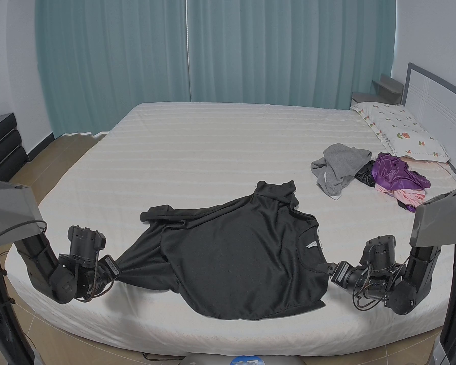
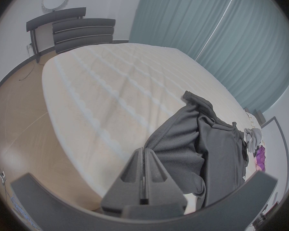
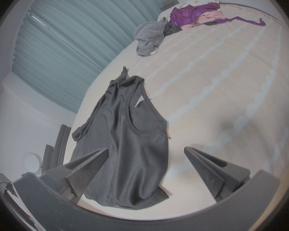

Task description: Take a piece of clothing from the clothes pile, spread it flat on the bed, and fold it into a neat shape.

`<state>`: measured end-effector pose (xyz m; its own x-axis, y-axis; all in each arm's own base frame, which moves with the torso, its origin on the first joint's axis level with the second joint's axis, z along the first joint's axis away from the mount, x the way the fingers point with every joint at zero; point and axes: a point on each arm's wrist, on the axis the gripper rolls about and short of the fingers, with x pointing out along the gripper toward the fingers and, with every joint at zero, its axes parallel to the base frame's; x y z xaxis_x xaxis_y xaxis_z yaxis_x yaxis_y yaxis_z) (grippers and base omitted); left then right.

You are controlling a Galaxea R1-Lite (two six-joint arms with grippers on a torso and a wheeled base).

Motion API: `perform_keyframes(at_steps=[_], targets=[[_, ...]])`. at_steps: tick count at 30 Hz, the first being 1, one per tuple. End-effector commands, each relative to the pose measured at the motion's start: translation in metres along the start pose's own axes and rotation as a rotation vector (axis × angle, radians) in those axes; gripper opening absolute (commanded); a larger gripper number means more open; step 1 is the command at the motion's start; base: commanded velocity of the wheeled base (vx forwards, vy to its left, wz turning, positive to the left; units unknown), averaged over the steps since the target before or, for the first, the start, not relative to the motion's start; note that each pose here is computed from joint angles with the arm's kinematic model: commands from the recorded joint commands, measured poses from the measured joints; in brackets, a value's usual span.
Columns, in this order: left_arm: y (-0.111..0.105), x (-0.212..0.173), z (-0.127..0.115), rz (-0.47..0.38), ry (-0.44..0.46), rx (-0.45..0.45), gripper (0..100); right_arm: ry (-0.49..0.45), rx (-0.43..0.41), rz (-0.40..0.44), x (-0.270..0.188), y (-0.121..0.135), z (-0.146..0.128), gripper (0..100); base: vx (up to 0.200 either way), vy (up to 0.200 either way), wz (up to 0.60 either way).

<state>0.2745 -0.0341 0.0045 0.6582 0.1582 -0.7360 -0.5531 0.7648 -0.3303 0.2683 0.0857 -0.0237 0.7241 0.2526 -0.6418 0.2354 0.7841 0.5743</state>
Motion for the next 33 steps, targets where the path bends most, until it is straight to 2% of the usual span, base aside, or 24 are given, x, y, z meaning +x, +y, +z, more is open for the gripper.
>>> perform_keyframes(at_steps=[1,6,11,16,17,20,27,30,33], targets=[[0.015,-0.019,0.002,0.016,-0.005,-0.013,0,0.052,-0.020,-0.020,-0.002,0.000,-0.008,100,0.000,0.000,0.00],[0.033,-0.034,0.002,0.039,0.001,-0.009,0,0.091,-0.088,-0.033,0.003,-0.001,-0.016,100,0.000,0.000,0.00],[0.042,-0.041,-0.003,0.042,0.032,-0.009,0,0.087,-0.092,-0.009,0.014,0.004,-0.013,100,0.000,0.000,0.00],[0.048,-0.041,-0.001,0.067,0.035,-0.004,0,0.114,-0.101,-0.023,0.025,0.010,-0.009,100,0.000,0.000,0.00],[0.051,-0.041,-0.001,0.070,0.039,0.000,0,0.128,-0.102,-0.036,0.030,0.012,-0.007,0,0.000,0.000,0.00],[0.053,-0.039,-0.002,0.068,0.056,0.005,0,0.143,-0.117,-0.045,0.036,0.016,-0.005,0,0.000,0.000,0.00],[0.052,-0.037,-0.003,0.044,0.087,0.001,0,0.095,-0.117,-0.020,0.041,0.027,0.007,0,0.000,0.000,0.00],[0.054,-0.031,-0.006,0.058,0.109,0.002,0,0.053,-0.108,0.010,0.046,0.034,0.019,0,0.000,0.000,0.00],[0.056,-0.027,-0.010,0.076,0.130,0.008,0,-0.023,-0.089,0.049,0.054,0.043,0.043,0,0.000,0.000,0.00]])
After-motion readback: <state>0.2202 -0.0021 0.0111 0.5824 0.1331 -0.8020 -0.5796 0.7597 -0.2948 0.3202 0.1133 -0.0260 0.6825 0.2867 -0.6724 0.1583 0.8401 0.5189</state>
